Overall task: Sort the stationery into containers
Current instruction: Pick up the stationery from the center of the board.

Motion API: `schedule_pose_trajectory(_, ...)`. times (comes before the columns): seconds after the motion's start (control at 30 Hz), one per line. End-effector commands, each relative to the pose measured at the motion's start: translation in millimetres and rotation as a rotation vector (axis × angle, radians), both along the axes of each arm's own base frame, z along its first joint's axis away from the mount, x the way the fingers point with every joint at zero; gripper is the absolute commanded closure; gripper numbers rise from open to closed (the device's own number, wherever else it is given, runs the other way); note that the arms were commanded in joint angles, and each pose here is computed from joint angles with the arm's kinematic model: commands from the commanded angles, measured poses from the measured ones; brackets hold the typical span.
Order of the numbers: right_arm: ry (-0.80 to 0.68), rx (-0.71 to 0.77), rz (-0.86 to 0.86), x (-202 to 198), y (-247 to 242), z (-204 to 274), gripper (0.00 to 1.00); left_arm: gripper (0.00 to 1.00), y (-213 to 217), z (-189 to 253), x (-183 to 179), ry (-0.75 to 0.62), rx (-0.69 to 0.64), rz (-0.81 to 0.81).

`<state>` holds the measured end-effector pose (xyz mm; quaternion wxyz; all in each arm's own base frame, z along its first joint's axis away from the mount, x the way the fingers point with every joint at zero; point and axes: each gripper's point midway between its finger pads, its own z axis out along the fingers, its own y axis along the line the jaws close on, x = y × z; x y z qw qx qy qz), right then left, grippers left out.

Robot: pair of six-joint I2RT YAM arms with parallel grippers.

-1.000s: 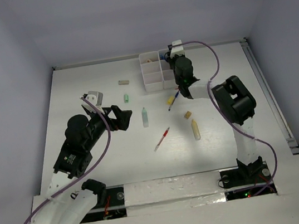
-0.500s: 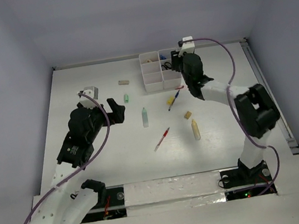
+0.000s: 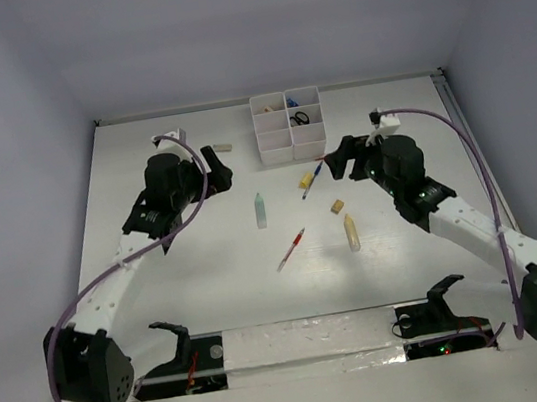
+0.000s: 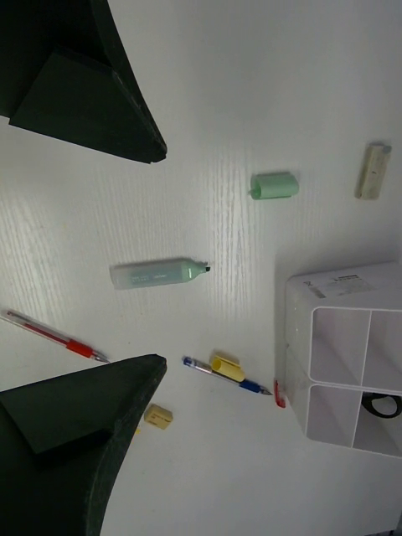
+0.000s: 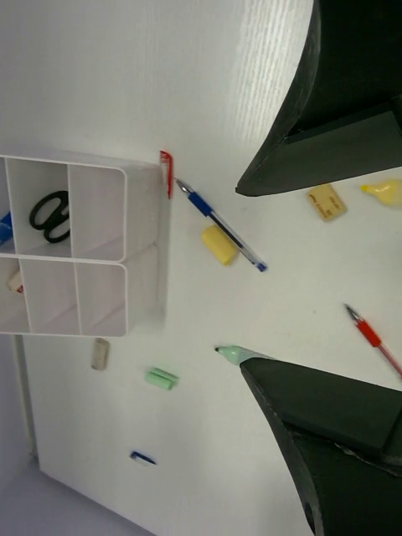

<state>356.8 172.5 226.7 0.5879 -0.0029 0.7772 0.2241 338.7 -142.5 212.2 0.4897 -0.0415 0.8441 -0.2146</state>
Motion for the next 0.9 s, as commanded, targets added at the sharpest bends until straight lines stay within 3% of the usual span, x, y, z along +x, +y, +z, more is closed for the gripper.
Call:
schedule_pose_trajectory(0.0,0.001,0.048,0.062,-25,3,9,0.16,0.01,-12,11,24,-0.012,-0.091,0.038)
schedule_pose_trajectory(0.13,-0.050,0.086,0.048,-35,-3,14,0.16,0.02,-2,-21,60,0.012,-0.050,0.169)
schedule_pose_trajectory(0.23,-0.060,0.104,0.054,-37,-2,16,0.17,0.04,-1,-19,86,-0.026,0.000,0.189)
schedule_pose_trajectory(0.27,-0.061,0.109,0.055,-38,-2,15,0.17,0.04,-2,-37,96,0.010,0.035,0.195)
schedule_pose_trajectory(0.3,-0.061,0.111,0.055,-39,-3,15,0.17,0.04,-5,-24,111,-0.018,0.042,0.195)
schedule_pose_trajectory(0.37,-0.067,0.116,0.050,-40,-4,16,0.17,0.04,-5,-56,131,0.042,0.147,0.182)
schedule_pose_trajectory(0.43,-0.074,0.120,0.046,-41,-5,17,0.17,0.04,-13,-54,164,0.034,0.213,0.152)
schedule_pose_trajectory(0.47,-0.078,0.122,0.046,-41,-5,19,0.17,0.04,-13,-79,163,0.083,0.254,0.131)
schedule_pose_trajectory(0.5,-0.079,0.120,0.043,-41,-6,18,0.17,0.04,-19,-66,177,0.052,0.255,0.118)
schedule_pose_trajectory(0.57,-0.080,0.126,0.043,-41,-6,19,0.17,0.04,-11,-88,189,0.086,0.326,0.117)
schedule_pose_trajectory(0.7,-0.083,0.127,0.046,-42,-6,19,0.18,0.04,-8,-93,216,0.082,0.389,0.115)
schedule_pose_trajectory(0.87,-0.083,0.125,0.043,-41,-6,19,0.18,0.05,-5,-118,230,0.128,0.439,0.091)
